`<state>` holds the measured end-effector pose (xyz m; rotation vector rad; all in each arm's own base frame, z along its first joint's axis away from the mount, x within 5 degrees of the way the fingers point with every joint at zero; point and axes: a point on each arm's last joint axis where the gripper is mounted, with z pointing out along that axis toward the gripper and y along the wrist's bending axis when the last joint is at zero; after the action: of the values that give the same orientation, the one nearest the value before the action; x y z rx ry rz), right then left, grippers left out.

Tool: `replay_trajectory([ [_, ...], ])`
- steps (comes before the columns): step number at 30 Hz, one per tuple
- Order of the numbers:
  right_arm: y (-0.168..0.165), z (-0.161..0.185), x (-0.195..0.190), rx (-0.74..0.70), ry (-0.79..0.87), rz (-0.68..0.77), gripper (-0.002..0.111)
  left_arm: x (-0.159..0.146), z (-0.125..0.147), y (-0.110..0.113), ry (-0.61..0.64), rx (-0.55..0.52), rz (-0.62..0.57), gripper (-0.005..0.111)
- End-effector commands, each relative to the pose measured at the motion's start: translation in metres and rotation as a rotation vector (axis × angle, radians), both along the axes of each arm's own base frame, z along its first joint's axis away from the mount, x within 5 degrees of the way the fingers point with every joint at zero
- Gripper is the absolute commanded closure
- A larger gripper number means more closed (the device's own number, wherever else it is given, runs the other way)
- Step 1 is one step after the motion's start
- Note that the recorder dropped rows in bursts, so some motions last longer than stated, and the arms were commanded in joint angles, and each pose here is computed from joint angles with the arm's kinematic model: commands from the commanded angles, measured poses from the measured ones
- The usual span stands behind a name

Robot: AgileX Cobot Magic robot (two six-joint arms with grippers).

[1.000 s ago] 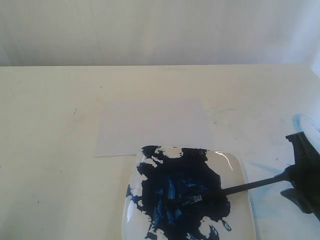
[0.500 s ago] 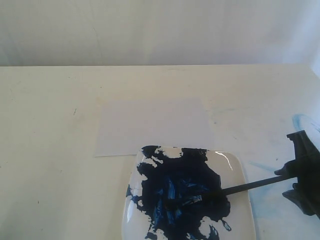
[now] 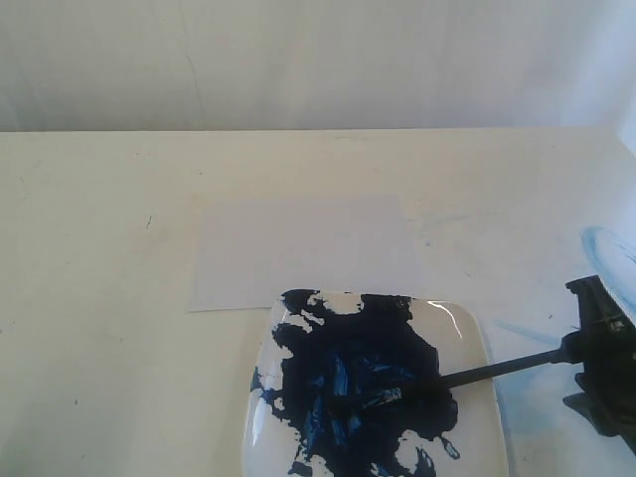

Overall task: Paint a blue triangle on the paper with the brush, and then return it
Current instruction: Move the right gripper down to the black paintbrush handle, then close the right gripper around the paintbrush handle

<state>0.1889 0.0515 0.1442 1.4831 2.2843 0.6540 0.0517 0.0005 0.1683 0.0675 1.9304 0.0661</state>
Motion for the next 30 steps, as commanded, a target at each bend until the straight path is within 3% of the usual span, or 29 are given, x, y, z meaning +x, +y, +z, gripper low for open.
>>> replay_trajectory([
  [1, 0.001, 0.001, 0.002, -0.005, -0.013, 0.004, 0.069, 0.000, -0.002, 0.000, 0.001, 0.005, -0.006, 0.107],
  [7, 0.005, 0.012, 0.014, 0.000, -0.066, 0.015, 0.069, 0.000, -0.002, 0.000, 0.001, 0.005, -0.006, 0.107],
  [30, 0.005, 0.000, 0.020, -0.028, -0.031, 0.007, 0.069, 0.000, -0.002, 0.000, 0.001, 0.005, -0.006, 0.107],
])
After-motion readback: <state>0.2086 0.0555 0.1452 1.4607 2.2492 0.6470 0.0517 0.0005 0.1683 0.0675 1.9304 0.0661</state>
